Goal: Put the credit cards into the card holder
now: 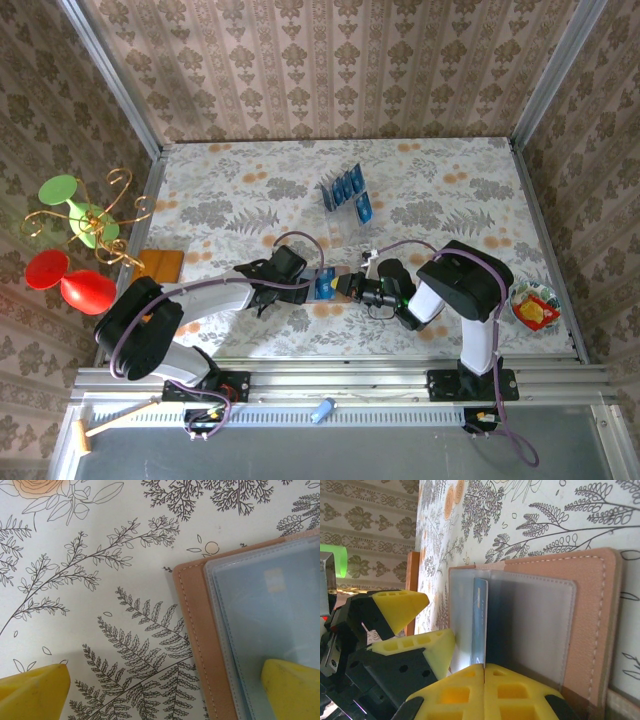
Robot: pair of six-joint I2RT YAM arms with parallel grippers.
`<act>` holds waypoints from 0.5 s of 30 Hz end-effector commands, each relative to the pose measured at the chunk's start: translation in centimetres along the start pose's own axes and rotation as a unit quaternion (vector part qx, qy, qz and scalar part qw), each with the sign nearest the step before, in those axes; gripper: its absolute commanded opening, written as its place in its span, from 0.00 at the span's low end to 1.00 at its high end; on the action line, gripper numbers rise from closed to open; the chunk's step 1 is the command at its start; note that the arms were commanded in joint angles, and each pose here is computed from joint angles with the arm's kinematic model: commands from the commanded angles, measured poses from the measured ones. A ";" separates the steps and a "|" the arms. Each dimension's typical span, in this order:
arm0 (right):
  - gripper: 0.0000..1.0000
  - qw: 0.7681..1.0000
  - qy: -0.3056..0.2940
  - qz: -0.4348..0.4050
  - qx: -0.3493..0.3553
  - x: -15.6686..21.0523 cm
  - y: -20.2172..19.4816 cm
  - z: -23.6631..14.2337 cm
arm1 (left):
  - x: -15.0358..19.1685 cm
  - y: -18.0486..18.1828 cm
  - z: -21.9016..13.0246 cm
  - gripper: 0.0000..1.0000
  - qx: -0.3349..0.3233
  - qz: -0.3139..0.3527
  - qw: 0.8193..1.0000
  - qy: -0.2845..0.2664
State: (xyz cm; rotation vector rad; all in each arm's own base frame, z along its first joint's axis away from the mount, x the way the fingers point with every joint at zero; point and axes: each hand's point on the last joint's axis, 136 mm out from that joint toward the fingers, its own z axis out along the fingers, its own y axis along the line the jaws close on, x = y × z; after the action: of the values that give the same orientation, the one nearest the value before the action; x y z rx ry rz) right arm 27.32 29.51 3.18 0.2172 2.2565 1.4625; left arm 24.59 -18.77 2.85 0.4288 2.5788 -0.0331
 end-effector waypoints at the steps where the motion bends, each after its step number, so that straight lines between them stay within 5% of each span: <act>1: 0.00 0.999 0.002 0.015 0.037 1.1 -2.3 -0.4 | 2.4 1.1 0.5 1.00 -0.022 0.008 0.999 0.039; 15: 0.00 0.998 0.022 0.029 0.042 1.9 -2.7 0.2 | 2.4 1.1 0.5 1.00 -0.023 0.009 0.999 0.040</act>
State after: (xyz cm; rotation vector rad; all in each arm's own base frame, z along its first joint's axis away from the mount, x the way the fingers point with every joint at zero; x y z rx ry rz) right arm 27.18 29.45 3.21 0.2456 2.2473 1.4818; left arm 24.59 -18.77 2.85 0.4288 2.5788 -0.0331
